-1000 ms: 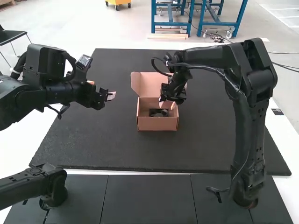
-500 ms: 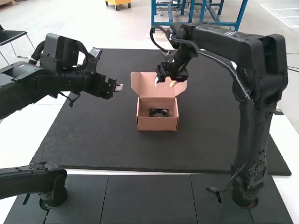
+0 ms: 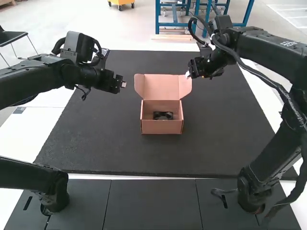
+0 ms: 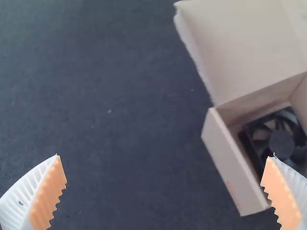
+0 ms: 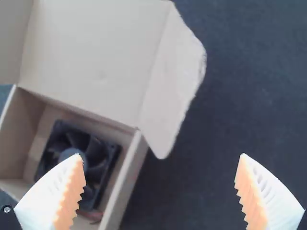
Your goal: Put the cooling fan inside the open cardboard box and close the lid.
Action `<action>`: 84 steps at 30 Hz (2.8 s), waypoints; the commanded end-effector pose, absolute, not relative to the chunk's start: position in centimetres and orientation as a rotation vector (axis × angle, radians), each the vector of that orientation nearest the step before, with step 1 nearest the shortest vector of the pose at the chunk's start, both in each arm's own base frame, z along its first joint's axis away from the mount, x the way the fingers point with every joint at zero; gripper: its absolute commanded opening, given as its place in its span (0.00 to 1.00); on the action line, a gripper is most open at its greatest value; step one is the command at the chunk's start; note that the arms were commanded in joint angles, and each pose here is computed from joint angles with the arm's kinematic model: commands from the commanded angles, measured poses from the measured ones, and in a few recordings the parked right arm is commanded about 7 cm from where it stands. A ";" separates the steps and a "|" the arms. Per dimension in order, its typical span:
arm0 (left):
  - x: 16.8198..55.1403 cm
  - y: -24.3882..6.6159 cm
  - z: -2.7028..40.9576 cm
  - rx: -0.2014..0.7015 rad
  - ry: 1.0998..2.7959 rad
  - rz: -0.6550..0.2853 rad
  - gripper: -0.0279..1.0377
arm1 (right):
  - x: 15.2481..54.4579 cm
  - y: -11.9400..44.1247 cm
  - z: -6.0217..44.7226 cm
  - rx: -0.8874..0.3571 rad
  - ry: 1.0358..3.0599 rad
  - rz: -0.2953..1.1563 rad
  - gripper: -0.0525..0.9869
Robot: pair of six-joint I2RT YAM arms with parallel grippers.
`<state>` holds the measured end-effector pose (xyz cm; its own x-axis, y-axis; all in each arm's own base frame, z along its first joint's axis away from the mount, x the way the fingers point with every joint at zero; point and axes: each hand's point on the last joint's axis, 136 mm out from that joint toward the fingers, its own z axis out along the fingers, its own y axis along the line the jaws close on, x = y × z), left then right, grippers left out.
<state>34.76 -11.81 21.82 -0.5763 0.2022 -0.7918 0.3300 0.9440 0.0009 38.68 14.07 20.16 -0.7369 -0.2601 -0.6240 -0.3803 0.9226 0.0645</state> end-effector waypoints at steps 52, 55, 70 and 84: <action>48.5 -14.5 19.1 0.339 2.196 -0.216 0.93 | 43.8 15.1 17.5 -0.310 2.386 0.372 0.69; 48.5 -14.7 18.9 0.342 2.199 -0.218 0.93 | 43.8 15.3 17.5 -0.311 2.389 0.380 0.69; 48.1 -16.1 19.1 0.372 2.193 -0.261 0.93 | 44.4 16.1 18.0 -0.317 2.385 0.411 0.69; 47.8 -17.1 19.4 0.384 2.191 -0.281 0.93 | 44.7 16.3 17.6 -0.320 2.393 0.412 0.65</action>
